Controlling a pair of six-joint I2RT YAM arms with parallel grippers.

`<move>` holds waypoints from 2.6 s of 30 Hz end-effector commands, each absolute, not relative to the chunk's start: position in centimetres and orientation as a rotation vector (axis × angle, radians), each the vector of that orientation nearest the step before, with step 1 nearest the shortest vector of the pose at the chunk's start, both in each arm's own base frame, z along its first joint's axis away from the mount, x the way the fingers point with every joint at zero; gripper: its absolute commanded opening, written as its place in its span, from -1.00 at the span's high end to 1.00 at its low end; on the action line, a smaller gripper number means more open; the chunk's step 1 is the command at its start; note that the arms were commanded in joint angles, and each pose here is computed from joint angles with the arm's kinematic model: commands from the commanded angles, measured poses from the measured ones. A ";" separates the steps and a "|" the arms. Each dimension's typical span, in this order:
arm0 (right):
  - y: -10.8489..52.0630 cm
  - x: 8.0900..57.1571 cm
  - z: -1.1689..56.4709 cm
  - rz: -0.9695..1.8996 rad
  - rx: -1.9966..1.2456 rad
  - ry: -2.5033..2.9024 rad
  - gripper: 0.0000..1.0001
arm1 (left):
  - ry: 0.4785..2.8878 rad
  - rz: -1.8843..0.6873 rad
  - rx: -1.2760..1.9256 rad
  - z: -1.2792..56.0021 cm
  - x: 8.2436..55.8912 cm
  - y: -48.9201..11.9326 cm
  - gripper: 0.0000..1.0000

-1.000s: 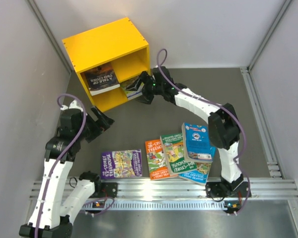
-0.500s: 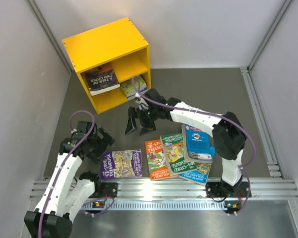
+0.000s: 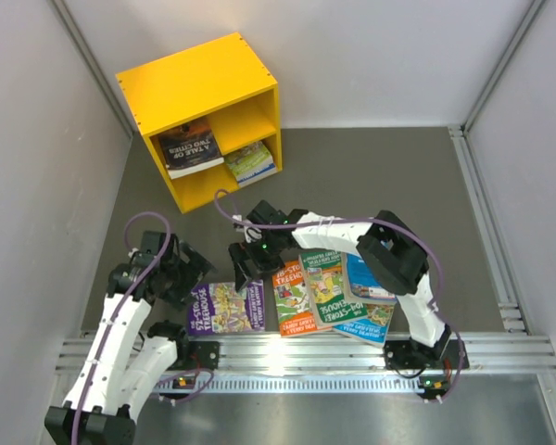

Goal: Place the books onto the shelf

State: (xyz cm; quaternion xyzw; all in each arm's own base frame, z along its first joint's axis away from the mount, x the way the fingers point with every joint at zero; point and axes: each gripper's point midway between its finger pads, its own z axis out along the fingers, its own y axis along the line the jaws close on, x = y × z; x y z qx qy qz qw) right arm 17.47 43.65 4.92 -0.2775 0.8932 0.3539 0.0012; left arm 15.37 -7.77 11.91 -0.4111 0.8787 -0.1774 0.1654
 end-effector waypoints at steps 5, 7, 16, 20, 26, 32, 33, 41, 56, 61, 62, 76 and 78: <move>44.3 11.1 3.4 1.157 -1.225 2.703 -1.00 | 2.458 -0.500 -1.233 12.7 14.0 -7.3 -0.86; 44.7 9.3 3.6 1.202 -1.298 2.675 -0.99 | 2.448 -0.506 -1.254 12.6 13.5 -7.3 -0.86; 44.9 7.0 3.1 1.285 -1.260 2.697 -0.15 | 2.422 -0.499 -1.270 12.8 12.5 -6.9 -0.84; 46.0 8.1 2.6 1.258 -1.136 2.707 0.14 | 2.422 -0.492 -1.265 12.9 12.4 -6.8 -0.84; 46.0 10.5 3.6 1.247 -0.927 2.729 1.00 | 2.427 -0.492 -1.247 13.0 12.4 -6.8 -0.83; 44.3 14.8 10.3 1.346 -0.723 2.622 1.00 | 2.406 -0.523 -1.201 13.8 13.1 -7.0 -0.83; 43.7 16.4 12.4 1.368 -0.661 2.580 1.00 | 2.402 -0.531 -1.195 13.9 13.4 -7.1 -0.83; 39.3 23.9 19.4 1.410 -0.374 2.452 1.00 | 2.380 -0.560 -1.114 15.3 15.0 -7.3 -0.84; 39.3 36.1 20.5 1.419 -0.078 2.431 1.00 | 2.404 -0.541 -1.020 15.6 16.0 -7.3 -0.84; 39.5 37.0 20.1 1.435 -0.033 2.430 1.00 | 2.405 -0.518 -0.996 15.8 16.0 -7.1 -0.85; 39.7 37.1 20.2 1.447 -0.023 2.424 1.00 | 2.402 -0.515 -0.992 15.8 16.1 -7.0 -0.85; 41.4 42.0 21.5 1.485 0.018 2.341 1.00 | 2.412 -0.463 -0.942 16.3 16.9 -6.5 -0.85; 41.8 43.4 21.2 1.475 0.034 2.340 1.00 | 2.418 -0.452 -0.931 16.4 17.0 -6.4 -0.85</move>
